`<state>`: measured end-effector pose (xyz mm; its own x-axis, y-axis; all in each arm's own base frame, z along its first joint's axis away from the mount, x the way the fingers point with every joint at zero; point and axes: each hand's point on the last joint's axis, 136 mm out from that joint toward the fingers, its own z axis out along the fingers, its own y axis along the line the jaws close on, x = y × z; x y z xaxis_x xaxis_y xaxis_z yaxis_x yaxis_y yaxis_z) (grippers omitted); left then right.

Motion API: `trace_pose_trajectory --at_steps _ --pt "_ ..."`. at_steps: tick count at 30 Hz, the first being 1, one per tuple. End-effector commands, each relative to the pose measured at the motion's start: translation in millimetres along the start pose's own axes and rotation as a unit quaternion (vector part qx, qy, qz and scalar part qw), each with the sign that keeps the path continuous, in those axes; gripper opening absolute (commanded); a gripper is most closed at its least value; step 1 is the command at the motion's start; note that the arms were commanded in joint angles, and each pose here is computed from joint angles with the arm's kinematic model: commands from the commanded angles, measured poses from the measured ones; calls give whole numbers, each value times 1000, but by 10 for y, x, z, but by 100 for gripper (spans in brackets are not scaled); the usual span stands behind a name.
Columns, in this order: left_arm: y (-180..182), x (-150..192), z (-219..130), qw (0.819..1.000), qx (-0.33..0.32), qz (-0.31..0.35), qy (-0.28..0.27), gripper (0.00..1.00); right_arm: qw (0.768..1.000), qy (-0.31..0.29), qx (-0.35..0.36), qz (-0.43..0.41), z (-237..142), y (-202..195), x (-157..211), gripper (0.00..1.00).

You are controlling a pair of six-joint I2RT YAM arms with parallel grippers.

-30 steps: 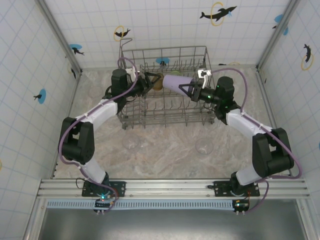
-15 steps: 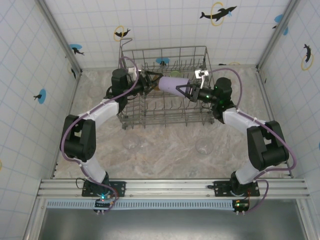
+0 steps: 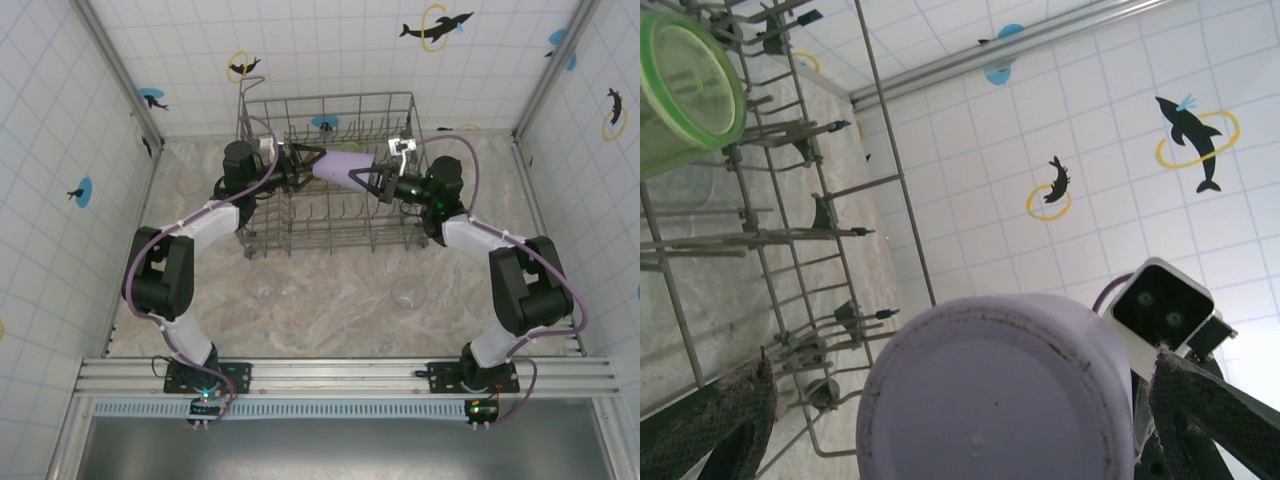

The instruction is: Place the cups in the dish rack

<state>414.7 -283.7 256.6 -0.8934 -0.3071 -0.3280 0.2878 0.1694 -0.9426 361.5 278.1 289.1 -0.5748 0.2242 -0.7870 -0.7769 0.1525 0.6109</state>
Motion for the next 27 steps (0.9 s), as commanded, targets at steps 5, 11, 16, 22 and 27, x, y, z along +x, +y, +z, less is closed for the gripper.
trace_pose_trajectory --at_steps 5,11,16,22,27 --pt "-135 38 -49 999 30 2 10 98 998 -23 -47 -46 82 266 -240 0" --pt "-187 35 -56 999 36 1 9 97 997 -20 -55 -47 158 280 -249 0" --pt "-214 45 -65 999 45 -1 9 91 997 -19 -57 -41 183 253 -231 0" --pt "-254 72 -70 998 56 -2 11 79 998 -15 -60 -33 219 240 -176 0" --pt "-353 54 -69 997 69 6 15 55 998 -15 -56 -29 217 223 -169 0"
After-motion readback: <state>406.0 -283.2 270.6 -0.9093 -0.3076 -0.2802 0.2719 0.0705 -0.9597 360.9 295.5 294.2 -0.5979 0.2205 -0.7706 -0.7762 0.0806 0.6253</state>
